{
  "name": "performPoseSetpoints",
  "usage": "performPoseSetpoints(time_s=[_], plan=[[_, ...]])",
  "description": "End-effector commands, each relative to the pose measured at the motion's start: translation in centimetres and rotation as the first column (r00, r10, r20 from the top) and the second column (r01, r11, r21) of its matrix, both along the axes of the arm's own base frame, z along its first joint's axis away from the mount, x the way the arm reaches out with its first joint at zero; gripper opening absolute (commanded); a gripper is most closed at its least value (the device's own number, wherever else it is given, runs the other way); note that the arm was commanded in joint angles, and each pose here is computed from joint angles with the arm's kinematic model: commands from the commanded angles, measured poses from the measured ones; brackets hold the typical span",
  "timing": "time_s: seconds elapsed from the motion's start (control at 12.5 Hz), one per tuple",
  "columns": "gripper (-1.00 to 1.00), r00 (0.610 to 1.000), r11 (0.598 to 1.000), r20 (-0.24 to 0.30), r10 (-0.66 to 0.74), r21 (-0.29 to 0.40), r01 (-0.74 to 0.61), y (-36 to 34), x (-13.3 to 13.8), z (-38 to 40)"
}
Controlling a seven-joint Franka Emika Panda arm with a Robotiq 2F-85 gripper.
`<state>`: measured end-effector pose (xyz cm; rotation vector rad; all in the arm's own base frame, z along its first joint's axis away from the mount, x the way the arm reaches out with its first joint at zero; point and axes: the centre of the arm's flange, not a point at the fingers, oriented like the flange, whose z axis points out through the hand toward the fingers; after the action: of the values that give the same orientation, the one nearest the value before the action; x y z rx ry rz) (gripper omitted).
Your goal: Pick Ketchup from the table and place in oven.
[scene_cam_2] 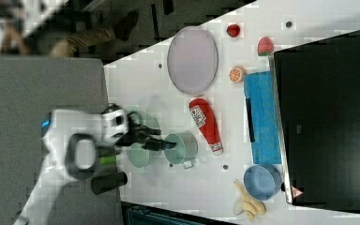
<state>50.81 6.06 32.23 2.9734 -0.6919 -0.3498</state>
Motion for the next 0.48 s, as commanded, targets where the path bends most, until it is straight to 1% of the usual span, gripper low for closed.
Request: performPoseSetpoints(time_s=[0.08,0.24,0.48], plan=[[1.0,0.938,0.947,0.144,0.315,0.026,-0.322,-0.2,1.8,1.5],[1.0,0.888,0.896,0.157,0.432,0.04,-0.442,-0.1,2.5,-2.2],[1.0,0.814,0.821,0.18,0.552,0.05,-0.568,0.2,2.7,-6.8]])
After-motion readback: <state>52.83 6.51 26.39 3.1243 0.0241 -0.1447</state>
